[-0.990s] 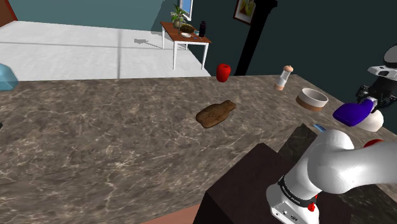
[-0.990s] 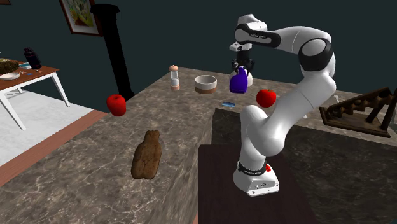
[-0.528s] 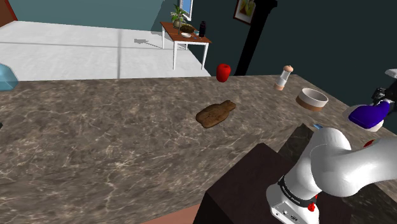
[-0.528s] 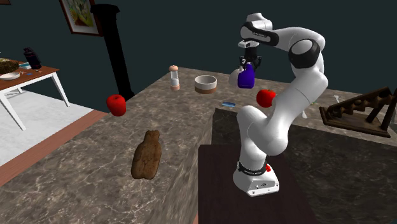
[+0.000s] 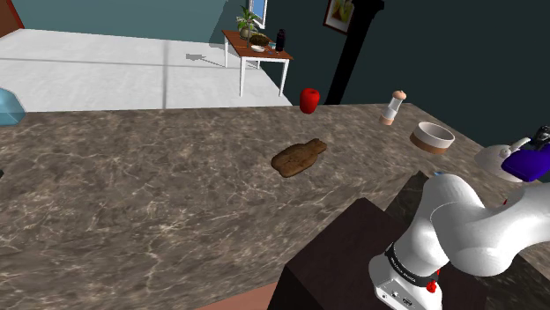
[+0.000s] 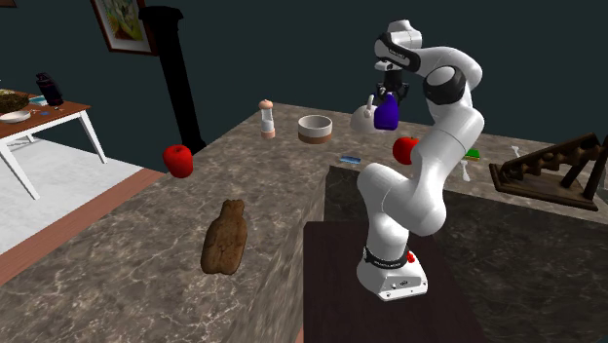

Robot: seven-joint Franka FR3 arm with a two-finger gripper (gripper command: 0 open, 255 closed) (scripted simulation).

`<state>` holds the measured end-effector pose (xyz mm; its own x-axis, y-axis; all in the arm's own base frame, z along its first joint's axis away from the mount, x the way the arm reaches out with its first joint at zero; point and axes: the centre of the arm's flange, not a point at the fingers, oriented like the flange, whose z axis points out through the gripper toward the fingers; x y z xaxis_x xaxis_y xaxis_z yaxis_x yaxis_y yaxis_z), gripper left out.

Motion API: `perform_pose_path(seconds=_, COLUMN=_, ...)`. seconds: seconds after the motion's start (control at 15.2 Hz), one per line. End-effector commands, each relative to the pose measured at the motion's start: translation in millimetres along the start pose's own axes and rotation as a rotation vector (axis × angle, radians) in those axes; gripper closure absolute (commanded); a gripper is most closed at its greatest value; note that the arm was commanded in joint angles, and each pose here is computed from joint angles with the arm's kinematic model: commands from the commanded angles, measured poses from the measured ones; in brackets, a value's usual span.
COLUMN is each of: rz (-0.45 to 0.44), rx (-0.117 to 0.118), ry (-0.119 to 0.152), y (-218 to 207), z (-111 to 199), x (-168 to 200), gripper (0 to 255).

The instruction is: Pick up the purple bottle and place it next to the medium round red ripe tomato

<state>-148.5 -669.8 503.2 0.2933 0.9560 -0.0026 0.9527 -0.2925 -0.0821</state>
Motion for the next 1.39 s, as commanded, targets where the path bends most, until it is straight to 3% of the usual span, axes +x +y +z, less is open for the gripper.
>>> perform_pose_path(seconds=0.0, rz=0.000, rx=0.001, ry=0.000, y=-0.8, z=9.7, x=-3.6, gripper=255)
perform_pose_path(seconds=1.32, rz=0.000, rx=0.001, ry=0.000, y=7.8, z=114.9, x=-3.3, gripper=255)
